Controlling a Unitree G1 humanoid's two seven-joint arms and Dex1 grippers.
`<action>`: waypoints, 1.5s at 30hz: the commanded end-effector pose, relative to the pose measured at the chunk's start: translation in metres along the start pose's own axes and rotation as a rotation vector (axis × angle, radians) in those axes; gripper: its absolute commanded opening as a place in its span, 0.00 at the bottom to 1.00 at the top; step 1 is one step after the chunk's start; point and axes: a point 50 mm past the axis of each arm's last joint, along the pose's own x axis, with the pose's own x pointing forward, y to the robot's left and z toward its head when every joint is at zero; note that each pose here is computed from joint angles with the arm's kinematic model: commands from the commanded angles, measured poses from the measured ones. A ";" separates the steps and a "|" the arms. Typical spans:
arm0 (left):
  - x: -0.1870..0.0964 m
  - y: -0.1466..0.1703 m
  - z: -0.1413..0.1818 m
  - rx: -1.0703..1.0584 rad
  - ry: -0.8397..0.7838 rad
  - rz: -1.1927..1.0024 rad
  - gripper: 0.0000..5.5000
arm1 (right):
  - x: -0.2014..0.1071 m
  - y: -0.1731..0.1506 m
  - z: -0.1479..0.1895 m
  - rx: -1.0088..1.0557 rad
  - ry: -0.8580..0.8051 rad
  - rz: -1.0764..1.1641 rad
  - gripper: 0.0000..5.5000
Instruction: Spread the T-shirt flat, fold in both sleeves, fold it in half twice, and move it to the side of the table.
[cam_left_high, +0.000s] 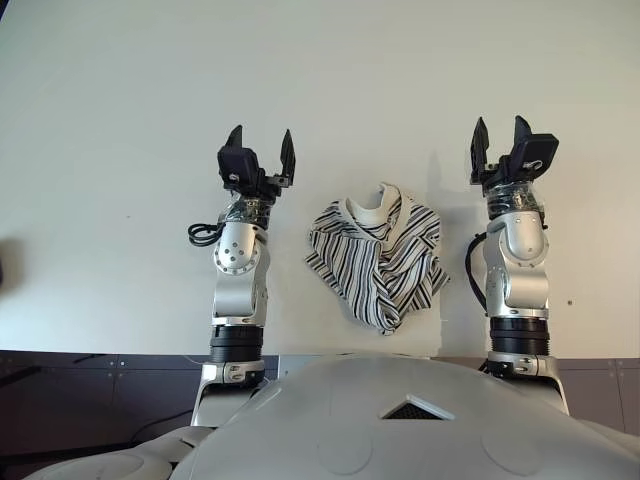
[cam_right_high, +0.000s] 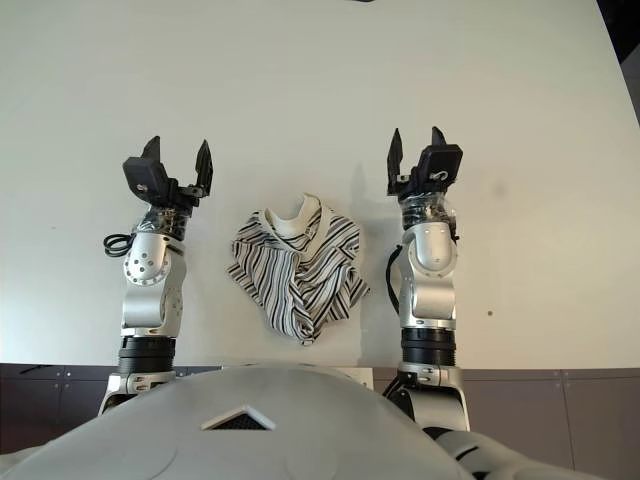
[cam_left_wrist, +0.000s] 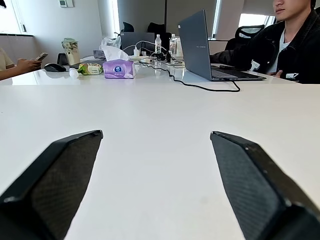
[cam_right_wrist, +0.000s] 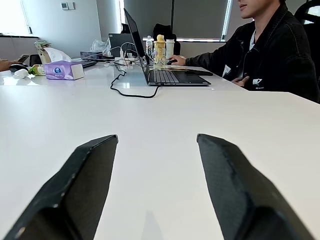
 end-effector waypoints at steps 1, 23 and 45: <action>-0.001 0.000 -0.003 0.011 0.007 0.021 0.73 | -0.003 0.008 -0.006 0.011 0.019 0.011 0.53; -0.006 -0.005 -0.003 0.007 -0.009 0.033 0.73 | -0.004 0.005 -0.008 -0.034 0.020 -0.016 0.53; -0.003 -0.007 -0.002 0.091 0.009 -0.044 0.73 | -0.003 0.008 -0.006 -0.042 0.026 0.024 0.53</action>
